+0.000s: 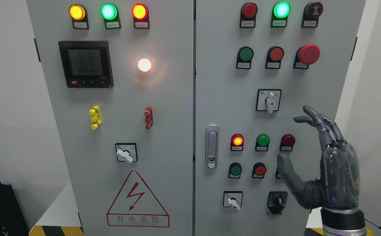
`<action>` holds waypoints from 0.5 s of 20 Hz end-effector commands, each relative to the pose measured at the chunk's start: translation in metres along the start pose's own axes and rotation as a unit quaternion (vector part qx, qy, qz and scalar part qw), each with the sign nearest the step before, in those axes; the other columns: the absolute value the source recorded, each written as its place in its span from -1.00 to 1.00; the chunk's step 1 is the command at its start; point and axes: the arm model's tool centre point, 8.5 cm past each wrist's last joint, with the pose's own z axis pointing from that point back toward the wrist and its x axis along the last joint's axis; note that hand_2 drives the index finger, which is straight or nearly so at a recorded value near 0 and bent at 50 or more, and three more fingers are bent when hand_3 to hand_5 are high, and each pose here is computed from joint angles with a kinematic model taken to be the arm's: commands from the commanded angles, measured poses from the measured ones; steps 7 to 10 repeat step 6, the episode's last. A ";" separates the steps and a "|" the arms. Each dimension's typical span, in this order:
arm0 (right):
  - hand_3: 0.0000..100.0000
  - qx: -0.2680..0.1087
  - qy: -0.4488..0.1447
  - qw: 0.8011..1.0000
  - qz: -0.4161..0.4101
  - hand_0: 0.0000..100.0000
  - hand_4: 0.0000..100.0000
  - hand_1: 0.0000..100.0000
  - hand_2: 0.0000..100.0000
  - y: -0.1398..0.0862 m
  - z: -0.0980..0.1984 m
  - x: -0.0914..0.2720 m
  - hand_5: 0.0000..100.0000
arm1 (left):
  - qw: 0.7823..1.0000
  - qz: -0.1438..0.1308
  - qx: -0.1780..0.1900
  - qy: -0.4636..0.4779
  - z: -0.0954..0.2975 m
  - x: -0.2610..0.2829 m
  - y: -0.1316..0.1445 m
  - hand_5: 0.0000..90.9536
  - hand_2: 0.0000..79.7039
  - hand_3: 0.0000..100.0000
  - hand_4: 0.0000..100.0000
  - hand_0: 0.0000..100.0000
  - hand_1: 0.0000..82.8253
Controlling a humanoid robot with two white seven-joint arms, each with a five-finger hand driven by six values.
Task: Rotate and turn off gray switch
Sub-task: 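Open the right hand and pull it back from the switch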
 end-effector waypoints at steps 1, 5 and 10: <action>-0.91 0.015 -0.015 1.000 0.024 -0.56 -1.00 -0.71 -0.87 -0.012 0.004 -0.006 -1.00 | 1.000 0.014 0.001 -0.016 -0.001 0.015 0.000 -1.00 -1.00 -1.00 -1.00 -0.76 -0.06; -0.90 0.018 -0.013 1.000 0.022 -0.58 -1.00 -0.68 -0.86 -0.010 0.006 -0.006 -1.00 | 1.000 0.014 0.001 -0.016 -0.001 0.015 0.000 -1.00 -1.00 -1.00 -1.00 -0.76 -0.06; -0.89 0.019 -0.013 1.000 0.020 -0.58 -1.00 -0.67 -0.86 -0.009 0.007 -0.005 -1.00 | 1.000 0.014 0.001 -0.016 -0.001 0.015 0.000 -1.00 -1.00 -1.00 -1.00 -0.76 -0.06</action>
